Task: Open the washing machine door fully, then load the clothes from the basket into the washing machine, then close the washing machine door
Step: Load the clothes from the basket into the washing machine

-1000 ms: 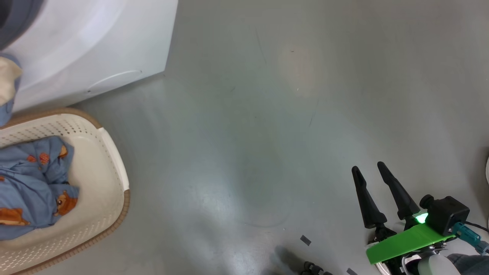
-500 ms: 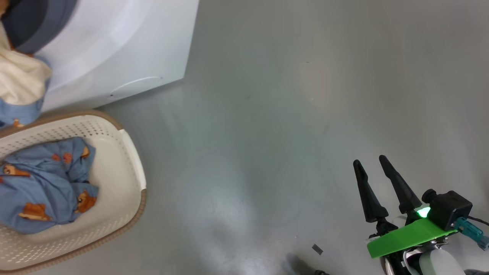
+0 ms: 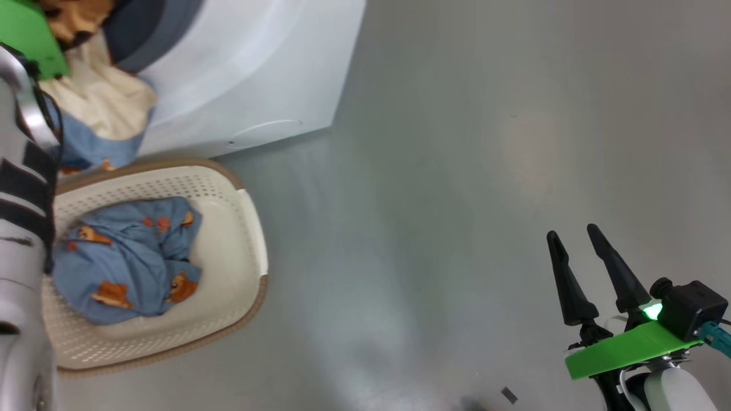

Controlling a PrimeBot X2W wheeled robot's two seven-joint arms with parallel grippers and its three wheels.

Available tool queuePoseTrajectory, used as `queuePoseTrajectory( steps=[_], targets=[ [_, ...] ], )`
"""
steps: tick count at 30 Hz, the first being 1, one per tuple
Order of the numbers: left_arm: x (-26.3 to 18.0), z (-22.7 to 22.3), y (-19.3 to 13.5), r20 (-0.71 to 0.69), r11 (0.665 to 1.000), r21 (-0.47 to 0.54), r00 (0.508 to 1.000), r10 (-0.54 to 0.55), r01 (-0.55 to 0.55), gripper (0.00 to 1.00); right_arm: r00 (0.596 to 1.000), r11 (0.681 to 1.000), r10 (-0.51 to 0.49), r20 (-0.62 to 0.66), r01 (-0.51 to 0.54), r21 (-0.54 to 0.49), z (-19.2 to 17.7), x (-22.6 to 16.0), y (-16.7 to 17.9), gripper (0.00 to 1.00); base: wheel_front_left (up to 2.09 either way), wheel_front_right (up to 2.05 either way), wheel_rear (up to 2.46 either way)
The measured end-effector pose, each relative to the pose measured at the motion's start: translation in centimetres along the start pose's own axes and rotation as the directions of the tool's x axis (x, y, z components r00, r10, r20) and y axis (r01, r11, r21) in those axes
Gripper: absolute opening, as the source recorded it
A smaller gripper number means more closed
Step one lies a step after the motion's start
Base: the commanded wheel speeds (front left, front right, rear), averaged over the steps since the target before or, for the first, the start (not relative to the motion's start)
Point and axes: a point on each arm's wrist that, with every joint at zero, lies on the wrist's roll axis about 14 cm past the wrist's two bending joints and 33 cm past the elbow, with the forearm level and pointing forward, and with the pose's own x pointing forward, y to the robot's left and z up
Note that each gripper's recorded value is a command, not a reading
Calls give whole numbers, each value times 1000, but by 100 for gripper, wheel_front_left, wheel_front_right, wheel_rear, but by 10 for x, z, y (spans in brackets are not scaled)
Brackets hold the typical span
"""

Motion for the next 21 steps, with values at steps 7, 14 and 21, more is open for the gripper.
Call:
queuePoseTrajectory(
  steps=[7,14,21],
  targets=[
    [-22,0,11,11,1000,-21,1000,-4,4,100,998,998,61,27,-61,-16,7,11,15,100,0,0,0],
    [-51,1,11,49,999,-38,998,-30,32,100,992,994,108,63,-107,-21,17,24,29,100,0,0,0],
    [-91,-20,20,61,997,-62,997,-36,40,100,983,986,166,82,-164,-23,21,35,48,100,0,0,0]
  ],
)
